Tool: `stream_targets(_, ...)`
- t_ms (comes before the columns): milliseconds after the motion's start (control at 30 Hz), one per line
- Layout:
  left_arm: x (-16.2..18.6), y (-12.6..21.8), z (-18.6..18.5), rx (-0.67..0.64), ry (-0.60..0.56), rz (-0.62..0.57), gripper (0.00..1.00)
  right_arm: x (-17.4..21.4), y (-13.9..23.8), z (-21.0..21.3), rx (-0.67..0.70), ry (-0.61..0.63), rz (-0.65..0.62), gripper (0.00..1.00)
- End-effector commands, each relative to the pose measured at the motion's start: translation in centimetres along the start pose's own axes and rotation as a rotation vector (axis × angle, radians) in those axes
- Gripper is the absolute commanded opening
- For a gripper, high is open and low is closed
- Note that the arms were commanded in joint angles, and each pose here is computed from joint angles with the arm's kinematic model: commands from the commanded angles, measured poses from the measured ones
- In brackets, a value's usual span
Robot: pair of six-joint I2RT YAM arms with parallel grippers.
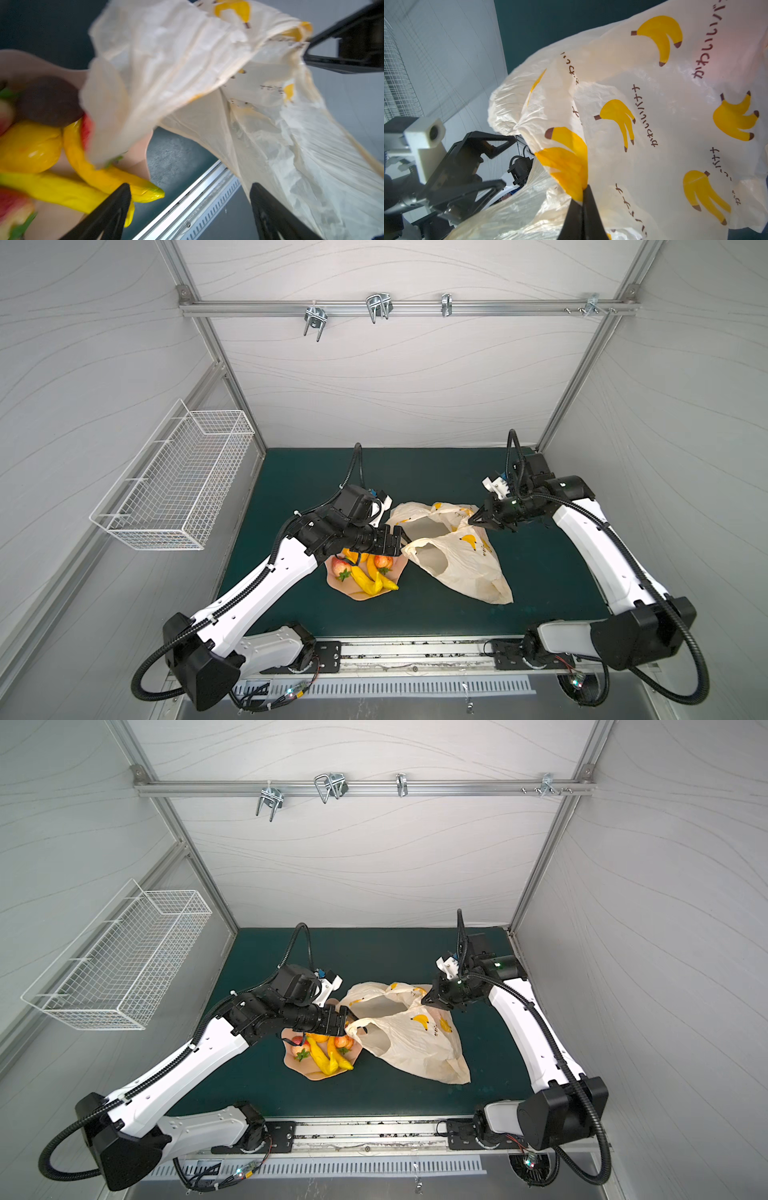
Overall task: Place the fruits into the plastic bag
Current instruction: 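Move the left gripper back over the bowl toward the strawberry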
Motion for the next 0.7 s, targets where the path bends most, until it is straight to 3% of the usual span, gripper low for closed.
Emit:
stream_targets(0, -0.1, 2.0, 1.3, -0.117, 0.116, -0.042, 0.93, 1.3, 0.2, 0.0, 0.018, 0.043, 0.017, 0.00)
stream_targets(267, -0.6, 4.7, -0.1, -0.081, 0.138, -0.084, 0.94, 2.4, 0.0, 0.2, 0.044, 0.091, 0.030, 0.00)
stream_targets(667, 3.4, 2.0, 4.2, -0.289, 0.149, 0.132, 0.93, 2.9, 0.1, 0.1, 0.033, 0.083, 0.017, 0.00)
Point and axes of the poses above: each gripper's point midway between its finger pads, its own y axis back along the fingers, its own z axis along the line the jaws close on, x = y × z, the point moved 8 cm from there along y, back along the fingers, and after that the axes turned 7 degrees about -y, right-handed, at the moved point
